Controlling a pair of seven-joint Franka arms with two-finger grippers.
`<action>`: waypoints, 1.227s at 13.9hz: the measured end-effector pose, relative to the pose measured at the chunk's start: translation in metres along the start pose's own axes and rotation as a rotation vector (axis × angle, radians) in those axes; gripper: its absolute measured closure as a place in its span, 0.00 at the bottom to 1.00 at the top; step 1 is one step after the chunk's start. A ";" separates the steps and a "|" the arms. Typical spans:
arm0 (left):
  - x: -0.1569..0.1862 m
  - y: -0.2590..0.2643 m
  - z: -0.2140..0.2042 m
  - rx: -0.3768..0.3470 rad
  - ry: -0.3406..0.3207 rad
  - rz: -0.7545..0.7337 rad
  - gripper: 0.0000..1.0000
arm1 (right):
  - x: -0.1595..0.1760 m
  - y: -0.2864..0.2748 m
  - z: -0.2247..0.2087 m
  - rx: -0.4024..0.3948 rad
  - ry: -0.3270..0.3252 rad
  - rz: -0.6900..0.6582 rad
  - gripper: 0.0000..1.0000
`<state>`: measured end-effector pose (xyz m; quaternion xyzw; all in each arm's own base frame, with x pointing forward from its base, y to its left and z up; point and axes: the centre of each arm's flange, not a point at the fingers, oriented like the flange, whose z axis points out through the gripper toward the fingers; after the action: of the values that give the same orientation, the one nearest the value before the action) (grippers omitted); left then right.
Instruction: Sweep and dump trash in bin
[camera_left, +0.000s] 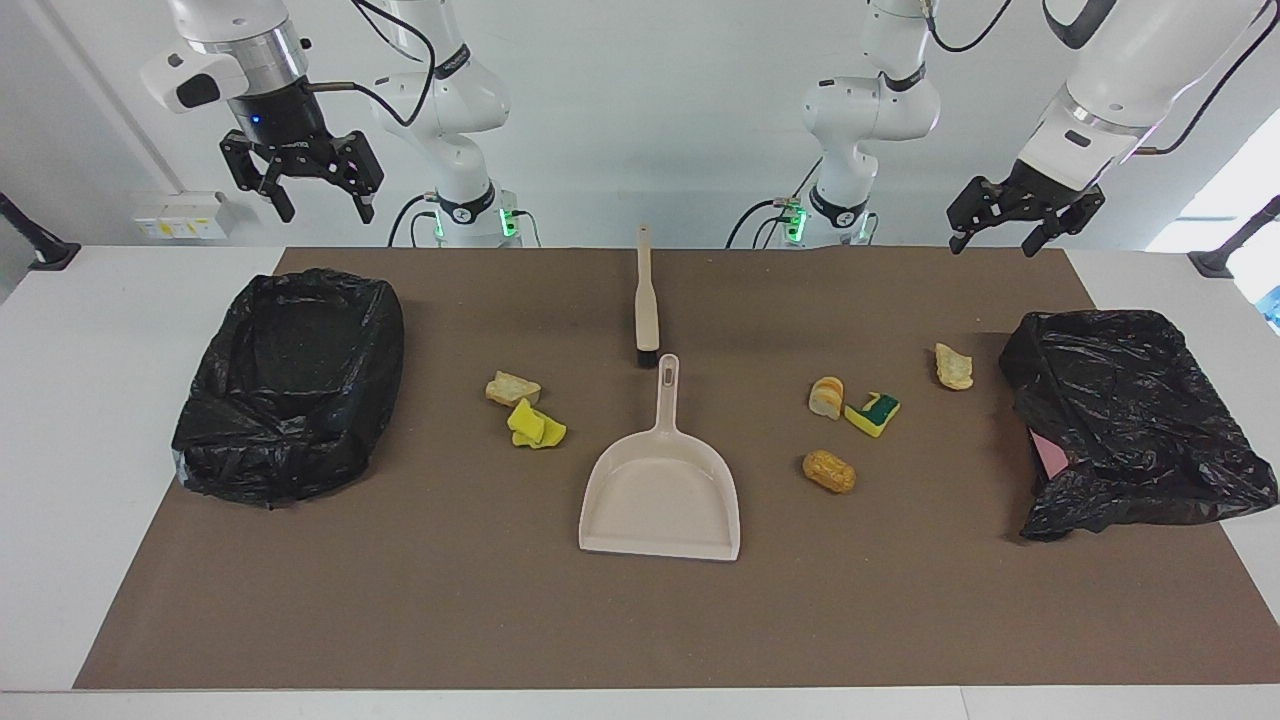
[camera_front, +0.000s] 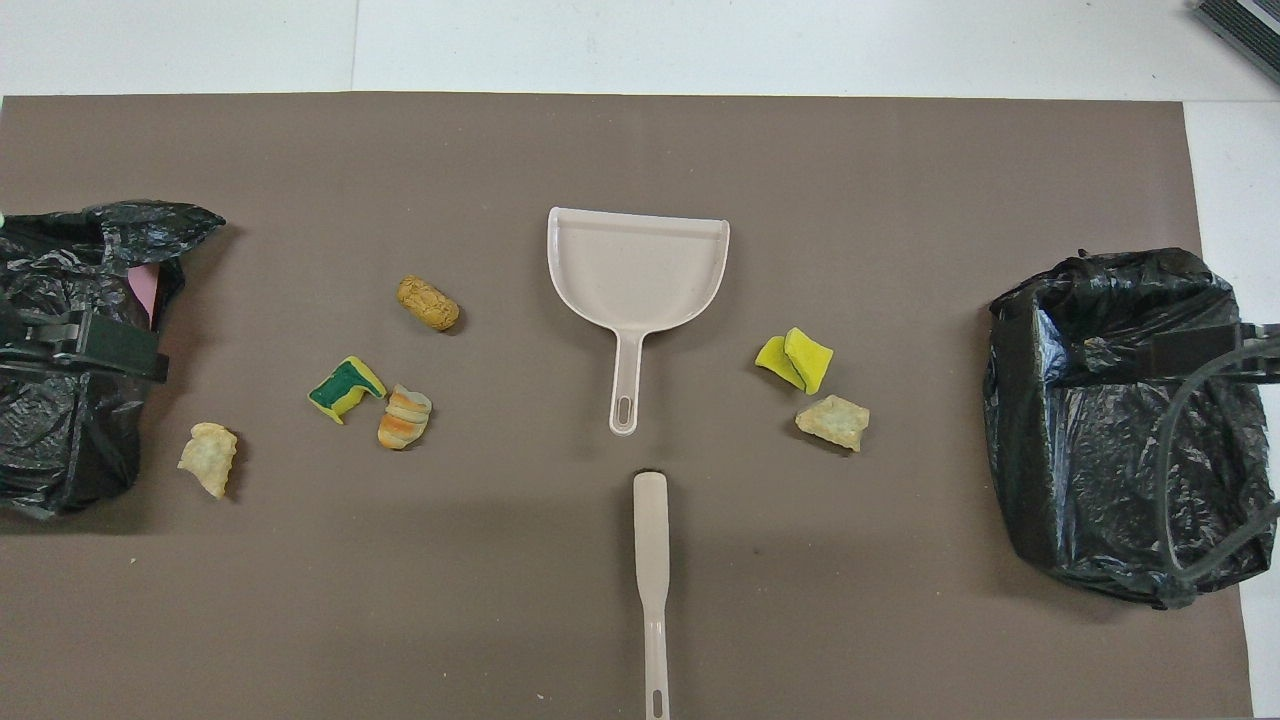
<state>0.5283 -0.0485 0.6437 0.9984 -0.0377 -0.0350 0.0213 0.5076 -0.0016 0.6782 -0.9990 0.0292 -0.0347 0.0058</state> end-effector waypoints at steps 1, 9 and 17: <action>0.000 0.000 0.001 0.000 -0.001 0.003 0.00 | 0.000 0.001 0.000 0.000 0.000 0.003 0.00; 0.002 -0.001 0.000 0.007 0.000 0.014 0.00 | 0.001 0.006 0.000 0.000 0.001 0.012 0.00; 0.002 0.000 -0.001 0.007 0.004 0.016 0.00 | 0.001 0.006 0.000 0.000 0.001 0.012 0.00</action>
<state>0.5302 -0.0490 0.6450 0.9983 -0.0459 -0.0324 0.0181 0.5081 -0.0078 0.6778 -0.9988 0.0352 -0.0349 0.0061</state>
